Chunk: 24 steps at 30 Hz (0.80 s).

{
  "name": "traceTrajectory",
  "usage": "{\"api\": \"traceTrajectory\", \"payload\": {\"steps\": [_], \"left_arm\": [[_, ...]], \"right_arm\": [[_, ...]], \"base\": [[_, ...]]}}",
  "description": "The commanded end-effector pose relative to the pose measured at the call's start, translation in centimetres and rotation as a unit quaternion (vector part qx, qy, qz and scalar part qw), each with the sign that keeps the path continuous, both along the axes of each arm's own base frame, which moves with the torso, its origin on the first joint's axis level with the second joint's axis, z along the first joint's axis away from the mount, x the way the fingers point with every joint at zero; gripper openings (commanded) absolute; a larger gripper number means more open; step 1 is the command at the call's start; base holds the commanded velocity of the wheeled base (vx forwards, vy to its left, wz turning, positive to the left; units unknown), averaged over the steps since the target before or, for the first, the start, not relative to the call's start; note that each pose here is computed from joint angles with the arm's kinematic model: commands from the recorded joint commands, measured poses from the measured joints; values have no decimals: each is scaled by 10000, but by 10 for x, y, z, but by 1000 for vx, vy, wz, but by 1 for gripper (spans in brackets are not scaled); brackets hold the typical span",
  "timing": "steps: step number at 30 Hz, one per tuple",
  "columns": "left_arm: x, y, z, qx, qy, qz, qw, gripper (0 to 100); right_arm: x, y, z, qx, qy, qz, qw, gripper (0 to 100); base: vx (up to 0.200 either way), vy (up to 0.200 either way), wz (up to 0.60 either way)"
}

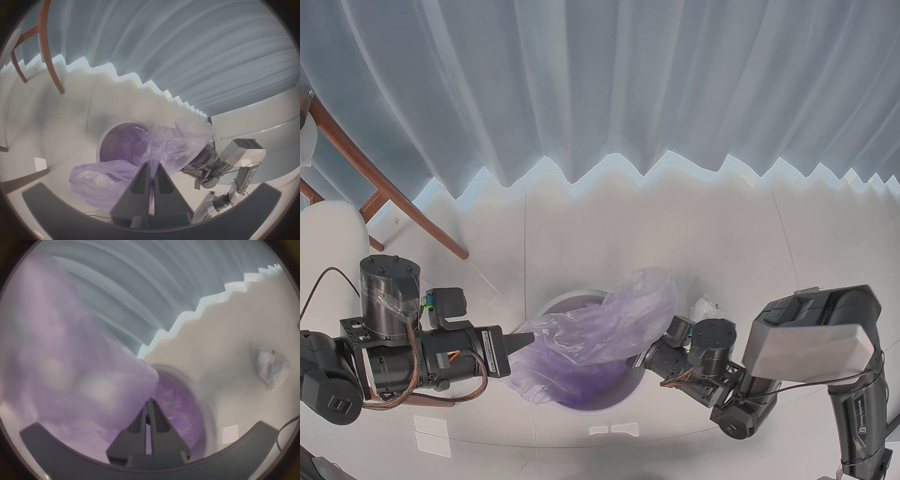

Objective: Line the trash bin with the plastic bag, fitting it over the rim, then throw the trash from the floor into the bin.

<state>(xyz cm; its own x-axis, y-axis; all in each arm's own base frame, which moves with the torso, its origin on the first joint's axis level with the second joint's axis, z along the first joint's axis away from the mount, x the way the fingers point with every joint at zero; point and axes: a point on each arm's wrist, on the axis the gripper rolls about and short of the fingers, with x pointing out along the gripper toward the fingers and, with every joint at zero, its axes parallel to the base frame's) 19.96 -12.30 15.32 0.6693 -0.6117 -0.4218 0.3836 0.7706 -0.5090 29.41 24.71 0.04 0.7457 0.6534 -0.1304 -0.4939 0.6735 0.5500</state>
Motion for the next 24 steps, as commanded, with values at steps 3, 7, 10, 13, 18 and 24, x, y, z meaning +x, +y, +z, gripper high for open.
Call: {"api": "traceTrajectory", "payload": {"steps": [3,7,10,13,18,24], "left_arm": [[15,-7,-20,374,220,376,9983,0],[16,-12,-26,460,262,344,9980,0],[12,-16,-25,447,251,251,9984,0],[13,-16,-25,477,220,281,9982,0],[13,-18,-21,534,-157,233,9982,0],[6,-23,-26,792,-587,-122,9951,0]], "right_arm": [[-38,-61,72,297,-139,-514,9981,0],[-72,-82,82,177,11,-471,9987,0],[-80,-88,86,177,11,-471,9987,0],[-88,-94,108,469,-226,-464,9976,0],[-115,-83,126,552,16,28,9985,0],[-120,-68,167,517,124,126,9985,100]], "base": [[0,0,0],[0,0,0],[0,0,0],[0,0,0],[0,0,0],[0,0,0]]}}
